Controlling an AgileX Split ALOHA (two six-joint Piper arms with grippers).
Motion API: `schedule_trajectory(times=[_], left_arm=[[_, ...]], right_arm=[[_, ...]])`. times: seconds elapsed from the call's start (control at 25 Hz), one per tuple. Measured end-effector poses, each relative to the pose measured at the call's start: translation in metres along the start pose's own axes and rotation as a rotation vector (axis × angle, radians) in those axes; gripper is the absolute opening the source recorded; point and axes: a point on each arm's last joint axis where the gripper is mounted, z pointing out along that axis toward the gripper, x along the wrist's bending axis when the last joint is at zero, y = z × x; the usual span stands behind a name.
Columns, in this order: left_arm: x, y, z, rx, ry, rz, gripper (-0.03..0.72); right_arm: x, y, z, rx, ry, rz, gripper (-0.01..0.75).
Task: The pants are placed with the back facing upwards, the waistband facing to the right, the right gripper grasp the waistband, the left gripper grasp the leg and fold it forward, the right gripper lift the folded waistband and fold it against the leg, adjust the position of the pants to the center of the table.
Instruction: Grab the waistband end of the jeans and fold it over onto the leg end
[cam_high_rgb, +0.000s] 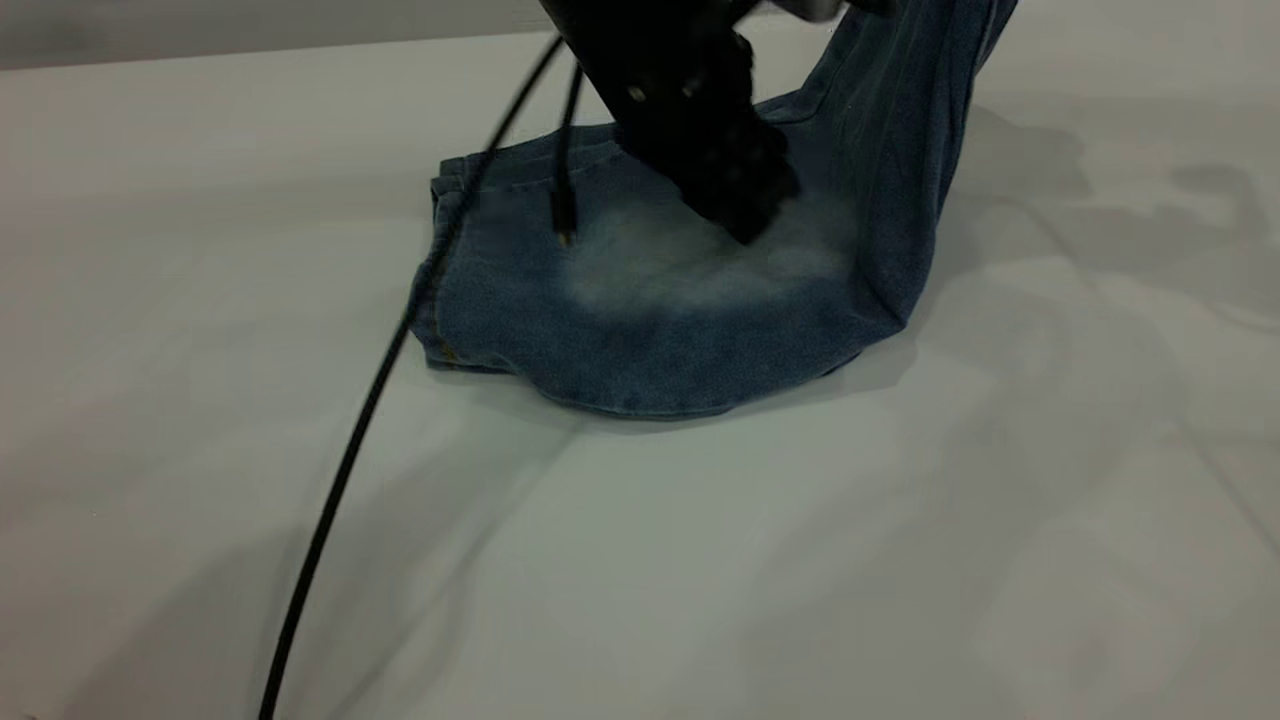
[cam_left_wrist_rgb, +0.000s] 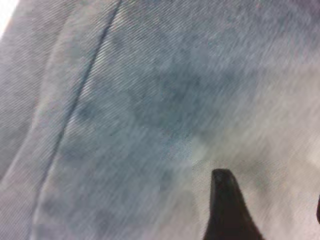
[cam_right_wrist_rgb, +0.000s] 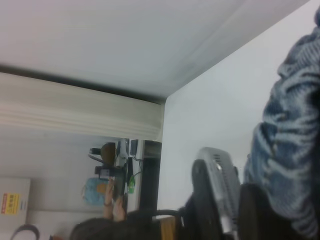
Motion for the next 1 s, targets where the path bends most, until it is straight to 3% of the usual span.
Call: schedule_trajectory(times=[0.36, 0.76, 1.0], left_arm=[[0.042, -0.037, 0.004, 0.189, 0.037, -0.061, 0.390], [0.015, -0.037, 0.037, 0.165, -0.008, -0.064, 0.387], [0.007, -0.031, 0.035, 0.146, -0.008, -0.047, 0.360]], right_arm=[[0.010, 0.004, -0.002, -0.039, 0.022, -0.009, 0.084], [0.037, 0.004, -0.006, -0.049, 0.046, -0.080, 0.084], [0.037, -0.001, -0.002, -0.008, 0.037, -0.098, 0.084]])
